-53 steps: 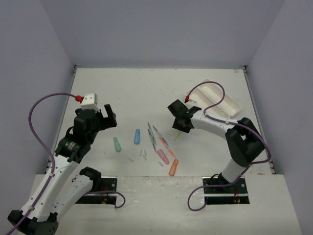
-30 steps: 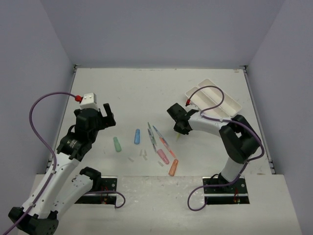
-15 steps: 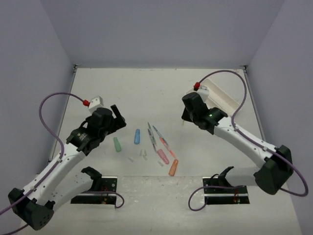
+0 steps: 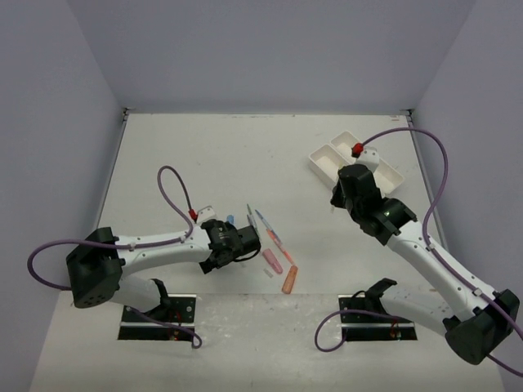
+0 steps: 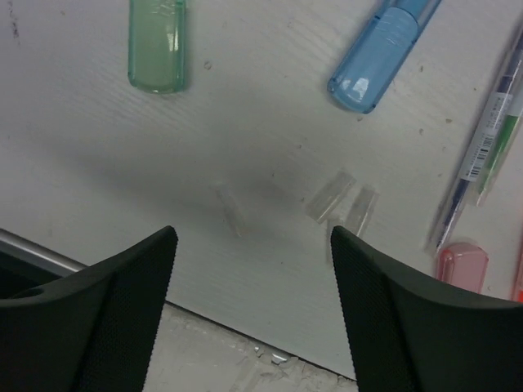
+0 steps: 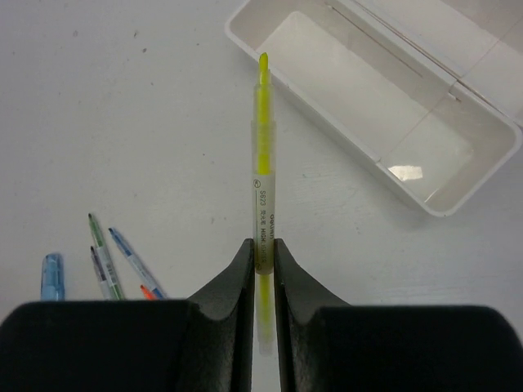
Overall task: Sort the stationery into containers
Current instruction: Close the pen cap on the pen.
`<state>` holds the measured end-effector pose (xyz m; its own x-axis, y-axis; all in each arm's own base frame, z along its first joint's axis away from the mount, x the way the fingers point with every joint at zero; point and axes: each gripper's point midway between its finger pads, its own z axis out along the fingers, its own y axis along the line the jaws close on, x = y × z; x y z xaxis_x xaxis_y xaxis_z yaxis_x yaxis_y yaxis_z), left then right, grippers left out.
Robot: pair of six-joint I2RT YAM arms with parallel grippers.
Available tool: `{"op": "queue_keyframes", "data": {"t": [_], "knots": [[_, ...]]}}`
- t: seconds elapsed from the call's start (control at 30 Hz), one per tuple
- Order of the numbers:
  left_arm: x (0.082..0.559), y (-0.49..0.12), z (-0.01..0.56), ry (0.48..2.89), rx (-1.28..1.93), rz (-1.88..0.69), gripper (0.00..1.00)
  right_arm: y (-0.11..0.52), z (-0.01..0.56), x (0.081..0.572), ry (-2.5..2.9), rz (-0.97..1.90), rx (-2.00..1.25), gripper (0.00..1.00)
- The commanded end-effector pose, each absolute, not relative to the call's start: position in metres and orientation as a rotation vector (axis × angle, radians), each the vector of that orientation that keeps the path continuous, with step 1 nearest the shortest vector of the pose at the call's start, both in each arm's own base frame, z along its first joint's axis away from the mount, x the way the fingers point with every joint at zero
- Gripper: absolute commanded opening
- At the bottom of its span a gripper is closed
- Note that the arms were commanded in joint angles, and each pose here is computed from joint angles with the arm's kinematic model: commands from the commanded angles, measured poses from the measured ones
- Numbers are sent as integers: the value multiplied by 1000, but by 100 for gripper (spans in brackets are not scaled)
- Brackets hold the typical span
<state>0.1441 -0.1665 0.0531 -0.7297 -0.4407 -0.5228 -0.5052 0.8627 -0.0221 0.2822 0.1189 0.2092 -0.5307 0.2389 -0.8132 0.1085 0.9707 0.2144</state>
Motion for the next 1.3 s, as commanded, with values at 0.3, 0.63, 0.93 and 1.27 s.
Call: {"op": "queue_keyframes", "data": {"t": [0.3, 0.63, 0.93, 1.27], "knots": [[134, -160, 38, 2489, -844, 129, 43, 122, 221, 285, 2060, 233, 225, 0], [135, -162, 15, 2504, -796, 108, 41, 127, 217, 285, 2073, 255, 199, 0], [133, -148, 4, 2492, -829, 128, 32, 129, 215, 285, 2079, 262, 184, 0], [126, -148, -8, 2539, -808, 46, 0, 147, 229, 274, 2054, 405, 90, 0]]}}
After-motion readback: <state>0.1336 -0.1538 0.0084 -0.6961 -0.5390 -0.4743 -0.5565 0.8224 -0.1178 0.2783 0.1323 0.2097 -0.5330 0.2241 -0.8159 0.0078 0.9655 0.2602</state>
